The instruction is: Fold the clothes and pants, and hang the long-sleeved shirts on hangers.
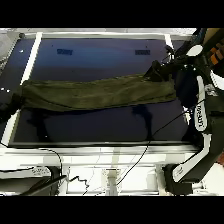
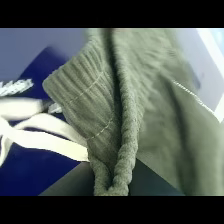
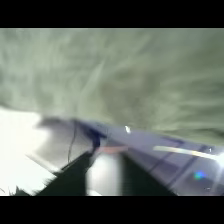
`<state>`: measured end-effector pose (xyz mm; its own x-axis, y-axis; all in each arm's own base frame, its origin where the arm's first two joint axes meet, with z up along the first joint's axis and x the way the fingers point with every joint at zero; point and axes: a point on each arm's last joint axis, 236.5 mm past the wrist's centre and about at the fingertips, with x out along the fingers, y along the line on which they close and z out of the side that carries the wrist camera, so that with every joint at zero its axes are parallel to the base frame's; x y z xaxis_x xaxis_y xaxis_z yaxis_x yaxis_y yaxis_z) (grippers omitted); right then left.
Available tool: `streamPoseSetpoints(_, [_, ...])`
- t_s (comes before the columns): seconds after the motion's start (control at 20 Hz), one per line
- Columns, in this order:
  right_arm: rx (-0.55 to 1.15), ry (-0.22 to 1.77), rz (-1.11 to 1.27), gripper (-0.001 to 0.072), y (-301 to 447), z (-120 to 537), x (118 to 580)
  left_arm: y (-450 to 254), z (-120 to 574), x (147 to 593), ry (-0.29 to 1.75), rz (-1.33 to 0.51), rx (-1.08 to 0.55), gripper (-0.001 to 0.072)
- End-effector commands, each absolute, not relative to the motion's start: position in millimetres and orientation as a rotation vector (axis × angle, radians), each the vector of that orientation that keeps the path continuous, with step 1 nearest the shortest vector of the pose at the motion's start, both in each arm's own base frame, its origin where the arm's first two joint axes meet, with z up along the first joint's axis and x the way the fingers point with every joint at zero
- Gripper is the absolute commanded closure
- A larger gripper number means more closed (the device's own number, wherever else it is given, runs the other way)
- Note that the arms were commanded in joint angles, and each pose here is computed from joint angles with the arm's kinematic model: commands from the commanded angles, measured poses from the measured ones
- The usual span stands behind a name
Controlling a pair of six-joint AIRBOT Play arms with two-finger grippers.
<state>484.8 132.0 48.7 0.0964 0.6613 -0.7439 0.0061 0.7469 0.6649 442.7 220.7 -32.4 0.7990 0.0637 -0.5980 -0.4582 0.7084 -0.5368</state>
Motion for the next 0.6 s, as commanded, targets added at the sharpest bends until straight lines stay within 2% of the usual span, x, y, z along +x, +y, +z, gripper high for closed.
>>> streamPoseSetpoints(0.0, [0.523,1.375,0.611,0.0664,182.5,51.3,482.7,196.5,27.6,454.1,0.581,0.138,-0.565,0.0661])
streamPoseSetpoints(0.05, [0.507,1.295,0.609,0.0694,200.3,53.6,498.1,188.9,50.3,455.8,0.554,0.105,-0.541,0.0661])
streamPoseSetpoints(0.15, [0.426,1.113,0.561,0.0696,231.2,55.4,532.7,171.0,97.9,454.8,0.491,0.049,-0.485,0.066])
streamPoseSetpoints(0.25, [0.377,1.015,0.527,0.0697,269.6,53.5,545.7,151.1,144.2,448.0,0.421,0.011,-0.422,0.066])
streamPoseSetpoints(0.55, [0.389,0.932,0.662,0.0698,424.4,28.1,505.8,57.7,243.2,416.8,0.274,-0.191,-0.307,0.066])
